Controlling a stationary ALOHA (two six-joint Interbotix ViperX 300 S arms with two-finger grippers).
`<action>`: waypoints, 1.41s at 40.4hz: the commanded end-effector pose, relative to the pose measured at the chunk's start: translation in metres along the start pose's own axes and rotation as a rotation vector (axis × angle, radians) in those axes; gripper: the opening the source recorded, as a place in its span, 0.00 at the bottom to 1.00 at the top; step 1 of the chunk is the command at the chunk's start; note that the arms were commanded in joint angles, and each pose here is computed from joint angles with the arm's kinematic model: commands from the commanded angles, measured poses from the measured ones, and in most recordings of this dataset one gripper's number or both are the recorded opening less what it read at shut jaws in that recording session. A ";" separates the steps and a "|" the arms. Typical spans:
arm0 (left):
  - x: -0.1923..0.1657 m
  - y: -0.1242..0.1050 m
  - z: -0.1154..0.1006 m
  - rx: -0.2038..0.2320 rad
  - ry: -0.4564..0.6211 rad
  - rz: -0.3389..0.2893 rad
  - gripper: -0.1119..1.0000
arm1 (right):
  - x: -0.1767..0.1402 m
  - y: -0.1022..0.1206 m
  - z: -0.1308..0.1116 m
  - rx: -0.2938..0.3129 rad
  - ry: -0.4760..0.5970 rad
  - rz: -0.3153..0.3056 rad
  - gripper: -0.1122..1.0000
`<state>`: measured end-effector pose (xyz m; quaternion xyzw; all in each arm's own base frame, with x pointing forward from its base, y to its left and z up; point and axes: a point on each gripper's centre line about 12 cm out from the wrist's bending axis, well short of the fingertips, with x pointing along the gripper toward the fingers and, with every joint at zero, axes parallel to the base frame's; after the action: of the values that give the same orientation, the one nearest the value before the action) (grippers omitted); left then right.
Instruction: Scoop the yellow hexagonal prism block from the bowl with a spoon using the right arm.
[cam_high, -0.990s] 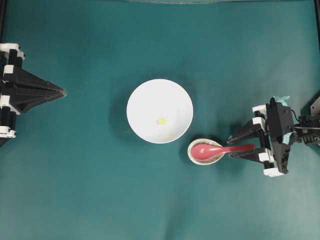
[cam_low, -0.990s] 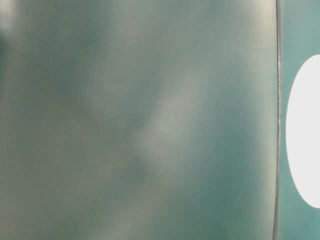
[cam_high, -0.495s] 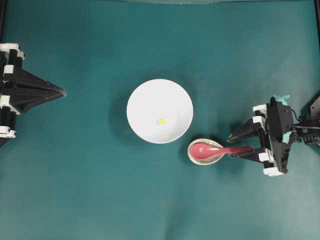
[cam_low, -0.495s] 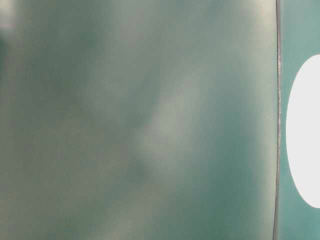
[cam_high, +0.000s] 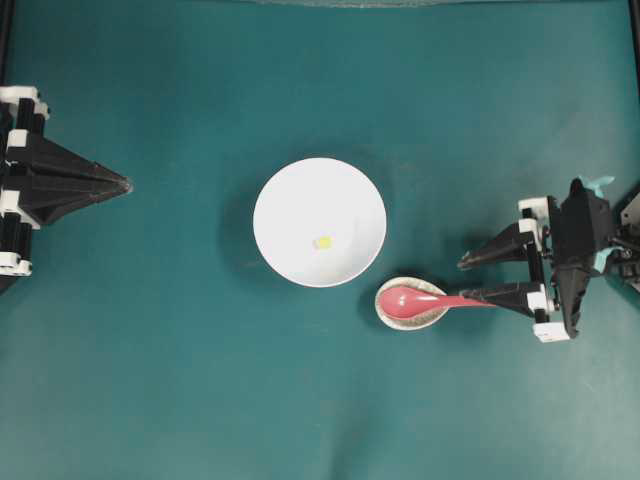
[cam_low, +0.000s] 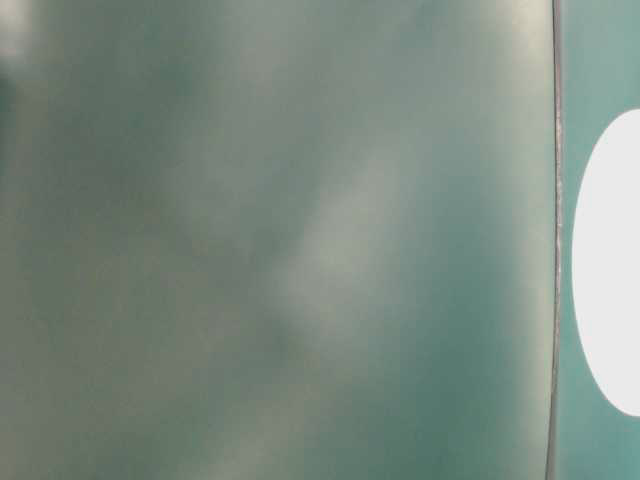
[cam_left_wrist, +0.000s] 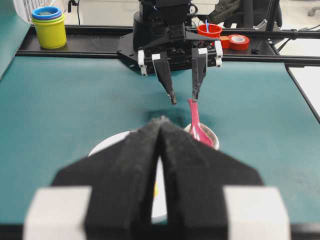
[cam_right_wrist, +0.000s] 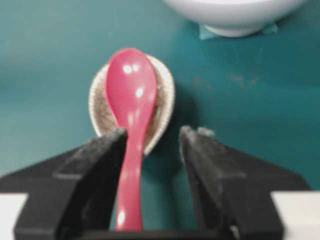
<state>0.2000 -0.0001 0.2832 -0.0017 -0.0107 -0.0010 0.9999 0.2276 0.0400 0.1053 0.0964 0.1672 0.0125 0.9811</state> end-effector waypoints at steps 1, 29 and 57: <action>0.003 0.000 0.008 0.000 -0.025 0.001 0.10 | 0.003 0.005 0.003 -0.008 -0.043 0.020 0.57; 0.002 0.000 0.009 -0.001 -0.026 0.001 0.10 | 0.011 0.009 -0.024 -0.032 -0.101 0.026 0.57; 0.003 0.000 0.007 -0.001 -0.015 0.001 0.10 | 0.015 0.010 -0.039 -0.045 -0.058 -0.014 0.56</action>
<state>0.2001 -0.0001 0.2839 -0.0032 -0.0115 -0.0008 0.9999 0.2282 0.0572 0.0625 0.0708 0.1491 0.0056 0.9863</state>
